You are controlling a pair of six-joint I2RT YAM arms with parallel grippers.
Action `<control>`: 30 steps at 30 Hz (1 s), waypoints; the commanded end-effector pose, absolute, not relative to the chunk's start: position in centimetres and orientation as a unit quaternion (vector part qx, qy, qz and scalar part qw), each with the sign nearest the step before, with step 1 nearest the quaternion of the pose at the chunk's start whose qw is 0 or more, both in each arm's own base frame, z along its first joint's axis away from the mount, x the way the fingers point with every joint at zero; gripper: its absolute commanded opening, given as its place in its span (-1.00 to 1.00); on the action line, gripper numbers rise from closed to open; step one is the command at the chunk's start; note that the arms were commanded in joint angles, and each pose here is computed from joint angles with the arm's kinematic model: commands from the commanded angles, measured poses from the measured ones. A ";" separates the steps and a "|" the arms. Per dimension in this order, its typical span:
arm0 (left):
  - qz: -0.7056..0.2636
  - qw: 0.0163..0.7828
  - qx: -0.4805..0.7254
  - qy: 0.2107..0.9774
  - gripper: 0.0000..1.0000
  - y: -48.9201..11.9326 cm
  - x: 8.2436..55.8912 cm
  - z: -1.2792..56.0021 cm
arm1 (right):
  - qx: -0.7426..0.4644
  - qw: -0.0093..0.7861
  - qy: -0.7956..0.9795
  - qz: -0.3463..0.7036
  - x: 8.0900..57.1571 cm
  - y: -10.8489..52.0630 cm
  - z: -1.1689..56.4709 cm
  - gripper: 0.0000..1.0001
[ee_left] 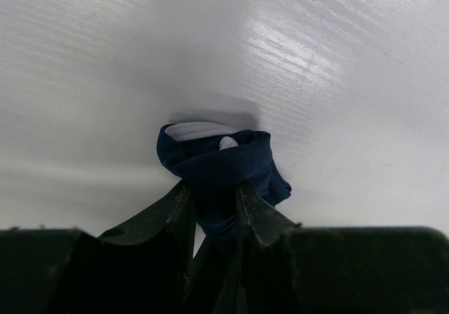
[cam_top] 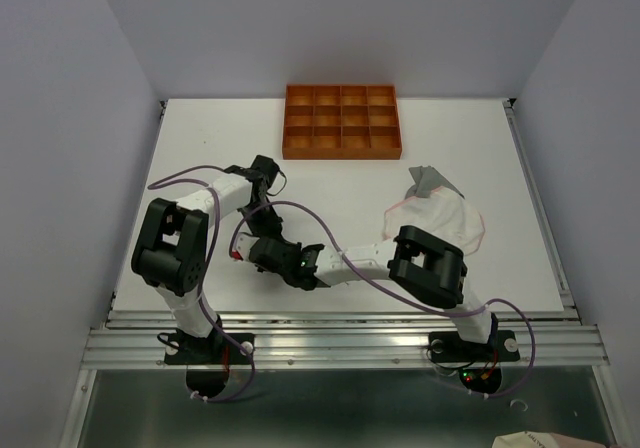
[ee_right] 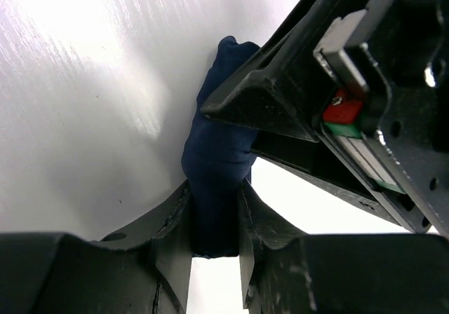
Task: Roll the underwear
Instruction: Place the rolled underwear into the container
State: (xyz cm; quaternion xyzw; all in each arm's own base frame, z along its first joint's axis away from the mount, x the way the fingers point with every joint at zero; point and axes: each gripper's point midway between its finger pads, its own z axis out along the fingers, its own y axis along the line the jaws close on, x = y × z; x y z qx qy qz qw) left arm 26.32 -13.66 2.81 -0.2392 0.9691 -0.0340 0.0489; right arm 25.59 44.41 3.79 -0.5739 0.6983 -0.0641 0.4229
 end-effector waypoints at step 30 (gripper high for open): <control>-0.086 0.313 -0.264 0.908 0.44 -11.3 38.9 19.9 | -0.288 0.487 0.790 0.238 32.9 39.4 13.5 -0.99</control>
